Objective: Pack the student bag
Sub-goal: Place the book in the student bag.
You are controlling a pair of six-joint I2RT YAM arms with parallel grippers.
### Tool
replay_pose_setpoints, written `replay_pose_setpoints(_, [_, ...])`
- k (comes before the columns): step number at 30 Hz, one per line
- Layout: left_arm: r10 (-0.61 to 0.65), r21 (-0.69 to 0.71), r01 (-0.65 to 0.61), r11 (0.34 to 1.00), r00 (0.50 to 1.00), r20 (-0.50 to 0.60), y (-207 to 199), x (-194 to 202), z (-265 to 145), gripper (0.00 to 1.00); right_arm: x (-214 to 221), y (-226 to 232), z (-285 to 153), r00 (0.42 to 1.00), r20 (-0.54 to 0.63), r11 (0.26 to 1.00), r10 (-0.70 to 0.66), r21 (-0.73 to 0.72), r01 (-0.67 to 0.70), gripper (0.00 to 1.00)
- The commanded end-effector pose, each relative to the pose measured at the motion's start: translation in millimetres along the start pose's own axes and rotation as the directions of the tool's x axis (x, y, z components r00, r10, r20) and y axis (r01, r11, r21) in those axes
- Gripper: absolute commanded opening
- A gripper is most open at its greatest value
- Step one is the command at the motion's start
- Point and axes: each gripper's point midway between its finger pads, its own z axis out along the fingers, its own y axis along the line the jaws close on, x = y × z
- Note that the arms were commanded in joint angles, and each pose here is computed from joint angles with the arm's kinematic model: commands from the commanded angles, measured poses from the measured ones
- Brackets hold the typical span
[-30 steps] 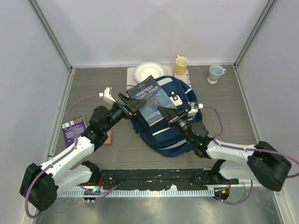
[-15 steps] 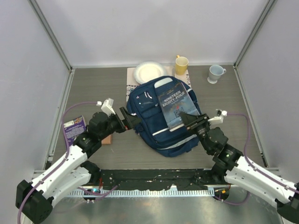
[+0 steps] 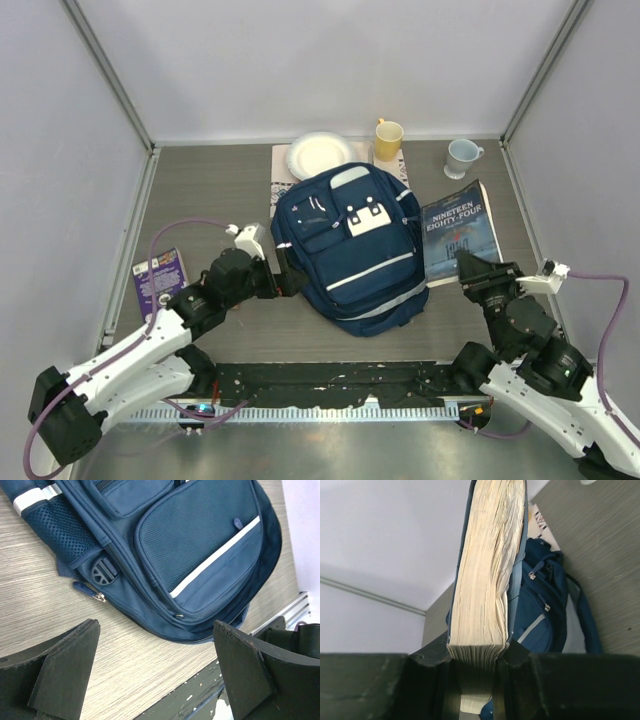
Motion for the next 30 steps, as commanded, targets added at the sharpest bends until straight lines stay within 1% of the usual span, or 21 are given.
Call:
replay_pose_setpoints(1, [0.075,-0.027,-0.074,0.997,0.996,0.055,-4.8,-18.2,0.5,1.0,-42.2,1.3,-6.8,0.991,0.133,0.998,0.033,0.045,-0.04,0.01])
replay_pose_setpoints(2, [0.084,-0.027,-0.083,0.996,0.994,0.062,-5.1,-20.2,0.5,0.99,-48.9,-0.2,-8.0,0.987,0.156,0.997,0.032,0.06,-0.041,0.01])
replay_pose_setpoints(8, [0.116,-0.019,-0.115,0.993,0.99,0.082,-12.9,-29.8,1.7,1.0,-56.1,-0.9,-9.7,0.985,0.173,0.996,0.021,0.078,-0.035,0.01])
replay_pose_setpoints(10, [0.148,-0.034,-0.146,0.989,0.984,0.103,-18.4,-35.9,2.3,1.0,-54.8,0.8,-9.3,0.986,0.164,0.997,0.014,0.076,-0.027,0.01])
replay_pose_setpoints(11, [0.175,-0.039,-0.172,0.984,0.981,0.079,-21.5,-29.2,6.8,1.0,-55.0,1.4,-9.3,0.987,0.163,0.997,0.008,0.076,-0.021,0.01])
replay_pose_setpoints(12, [0.193,-0.036,-0.191,0.981,0.977,0.087,-29.0,-34.1,7.2,1.0,-53.0,3.1,-8.7,0.988,0.152,0.997,0.004,0.073,-0.015,0.01])
replay_pose_setpoints(14, [0.225,-0.047,-0.222,0.974,0.972,0.065,-35.0,-27.6,14.6,1.0,-52.6,4.9,-8.4,0.989,0.146,0.997,-0.003,0.072,-0.007,0.01])
replay_pose_setpoints(18, [0.286,-0.045,-0.284,0.958,0.956,0.061,-59.1,-26.8,23.9,1.0,-56.0,9.0,-10.7,0.99,0.14,0.998,-0.021,0.06,0.013,0.01])
replay_pose_setpoints(20, [0.306,-0.016,-0.306,0.952,0.95,0.058,-76.2,-23.6,26.9,1.0,-60.3,9.5,-13.7,0.989,0.145,0.999,-0.015,0.052,0.007,0.01])
replay_pose_setpoints(25, [0.371,0.019,-0.371,0.928,0.929,0.003,-98.9,-1.7,45.5,1.0,-73.6,3.1,-23.2,0.985,0.172,0.998,-0.001,0.055,-0.009,0.01])
replay_pose_setpoints(26, [0.383,0.041,-0.383,0.923,0.924,0.004,-109.2,1.2,45.0,1.0,-75.7,1.7,-25.4,0.985,0.174,0.999,0.003,0.052,-0.012,0.01])
replay_pose_setpoints(30, [0.406,0.068,-0.403,0.913,0.914,-0.029,-123.3,15.1,55.4,1.0,-76.3,-4.4,-29.5,0.987,0.161,0.998,-0.018,0.066,0.008,0.01])
